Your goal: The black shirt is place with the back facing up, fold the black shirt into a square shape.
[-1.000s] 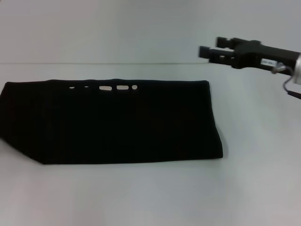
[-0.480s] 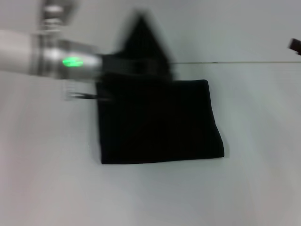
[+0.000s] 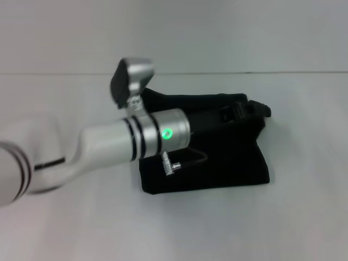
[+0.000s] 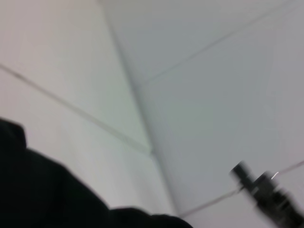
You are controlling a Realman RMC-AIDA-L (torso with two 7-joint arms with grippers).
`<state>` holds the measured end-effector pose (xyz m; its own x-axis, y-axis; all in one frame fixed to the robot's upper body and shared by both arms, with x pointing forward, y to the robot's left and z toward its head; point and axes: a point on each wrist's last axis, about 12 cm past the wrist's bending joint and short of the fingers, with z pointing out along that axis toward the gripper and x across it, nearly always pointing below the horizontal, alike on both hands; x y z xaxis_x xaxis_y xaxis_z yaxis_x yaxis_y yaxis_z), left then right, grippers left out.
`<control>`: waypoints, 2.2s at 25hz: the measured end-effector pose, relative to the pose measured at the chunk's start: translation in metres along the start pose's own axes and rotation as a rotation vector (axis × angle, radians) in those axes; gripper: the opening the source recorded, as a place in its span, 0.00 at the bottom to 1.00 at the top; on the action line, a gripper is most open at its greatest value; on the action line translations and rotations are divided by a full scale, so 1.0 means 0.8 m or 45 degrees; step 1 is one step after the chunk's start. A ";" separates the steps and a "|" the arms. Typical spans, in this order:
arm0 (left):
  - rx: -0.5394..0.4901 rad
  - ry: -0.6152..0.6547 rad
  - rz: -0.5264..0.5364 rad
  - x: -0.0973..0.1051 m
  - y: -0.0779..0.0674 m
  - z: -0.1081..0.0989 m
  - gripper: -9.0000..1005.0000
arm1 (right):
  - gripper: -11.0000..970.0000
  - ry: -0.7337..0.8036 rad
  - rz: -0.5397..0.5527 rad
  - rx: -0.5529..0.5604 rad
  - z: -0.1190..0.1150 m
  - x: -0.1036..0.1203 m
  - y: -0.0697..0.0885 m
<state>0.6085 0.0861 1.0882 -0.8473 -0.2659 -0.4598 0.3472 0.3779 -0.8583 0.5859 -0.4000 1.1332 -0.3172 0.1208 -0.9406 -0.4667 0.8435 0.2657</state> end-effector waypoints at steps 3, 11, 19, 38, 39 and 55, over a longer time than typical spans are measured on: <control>0.115 -0.098 -0.052 0.016 0.008 -0.022 0.11 | 0.93 0.017 0.004 -0.003 -0.001 0.002 0.000; 0.408 -0.113 -0.011 0.009 -0.014 -0.049 0.33 | 0.93 0.060 0.061 -0.020 0.005 0.005 0.003; -0.021 -0.347 -0.005 -0.068 0.037 -0.105 0.67 | 0.93 0.230 0.217 -0.075 0.013 -0.016 0.005; -0.762 -0.294 0.155 -0.121 0.090 -0.137 0.96 | 0.93 0.313 0.230 -0.111 0.057 -0.024 0.026; -0.769 -0.285 0.160 -0.120 0.090 -0.136 0.96 | 0.93 0.316 0.225 -0.107 0.058 -0.025 0.026; -0.770 -0.161 0.260 -0.097 0.081 -0.099 0.95 | 0.93 0.340 0.211 -0.114 0.069 -0.019 0.035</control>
<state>0.6652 0.2013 1.0866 -0.7214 -0.2240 -0.6553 0.1775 0.8548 -0.4876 0.6236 -0.3495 1.1429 -0.5948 0.1007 -0.7976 -0.4580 0.7729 0.4391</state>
